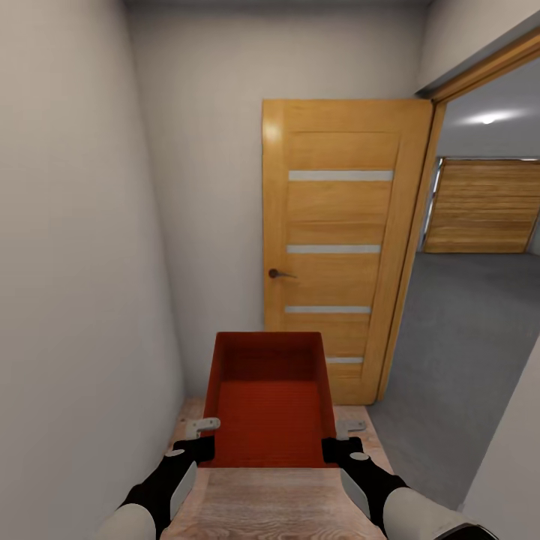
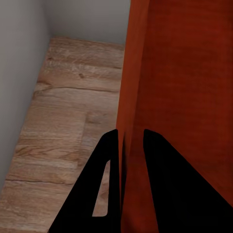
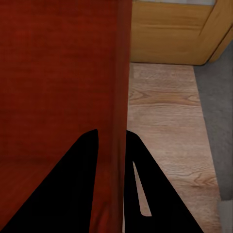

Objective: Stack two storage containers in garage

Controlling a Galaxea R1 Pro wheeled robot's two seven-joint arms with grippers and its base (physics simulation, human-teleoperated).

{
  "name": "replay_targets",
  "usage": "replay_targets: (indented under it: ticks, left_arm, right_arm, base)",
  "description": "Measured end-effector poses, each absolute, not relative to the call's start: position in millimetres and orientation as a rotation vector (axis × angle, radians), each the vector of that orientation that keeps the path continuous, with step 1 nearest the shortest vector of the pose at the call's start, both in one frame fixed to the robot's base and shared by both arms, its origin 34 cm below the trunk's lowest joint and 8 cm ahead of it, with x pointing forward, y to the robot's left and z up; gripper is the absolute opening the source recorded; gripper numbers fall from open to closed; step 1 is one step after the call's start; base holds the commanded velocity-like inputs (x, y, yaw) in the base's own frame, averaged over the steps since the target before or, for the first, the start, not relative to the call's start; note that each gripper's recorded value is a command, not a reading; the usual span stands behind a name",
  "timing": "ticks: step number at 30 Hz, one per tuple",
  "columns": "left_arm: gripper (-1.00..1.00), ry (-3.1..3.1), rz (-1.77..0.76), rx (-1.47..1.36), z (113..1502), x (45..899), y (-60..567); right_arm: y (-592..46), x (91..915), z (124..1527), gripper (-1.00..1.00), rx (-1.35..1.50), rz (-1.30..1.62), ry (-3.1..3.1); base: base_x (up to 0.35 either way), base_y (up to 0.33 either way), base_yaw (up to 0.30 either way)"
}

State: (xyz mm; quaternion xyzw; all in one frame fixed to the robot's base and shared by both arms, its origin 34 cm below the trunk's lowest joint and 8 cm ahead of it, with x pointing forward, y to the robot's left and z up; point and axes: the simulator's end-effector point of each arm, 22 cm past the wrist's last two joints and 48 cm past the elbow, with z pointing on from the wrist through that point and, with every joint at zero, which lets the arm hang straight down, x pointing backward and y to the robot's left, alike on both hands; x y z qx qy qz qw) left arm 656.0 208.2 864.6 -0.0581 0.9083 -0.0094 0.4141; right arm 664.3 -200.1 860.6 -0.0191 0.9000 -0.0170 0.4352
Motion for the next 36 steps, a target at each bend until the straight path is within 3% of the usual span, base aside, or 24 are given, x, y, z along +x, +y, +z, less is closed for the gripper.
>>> replay_targets:
  ticks: [18, 23, 36]
  left_arm:
    - [-1.00, 2.281, -0.023, -0.145, 865.4, 656.6, 208.3]
    - [-1.00, 2.283, -0.024, -0.147, 864.1, 656.3, 208.2]
    - [-1.00, 2.286, -0.026, -0.149, 863.1, 655.7, 208.8]
  right_arm:
    - [-200.0, 664.8, 861.2, -1.00, -0.047, -0.042, 2.238]
    - [-200.0, 664.8, 860.3, -1.00, -0.048, -0.043, 2.241]
    - [-199.4, 664.4, 859.9, -1.00, -0.049, -0.043, 2.243]
  base:
    - [0.323, 0.000, 0.000]
    - [0.048, 0.000, -0.026]
    - [0.001, 0.000, -0.224]
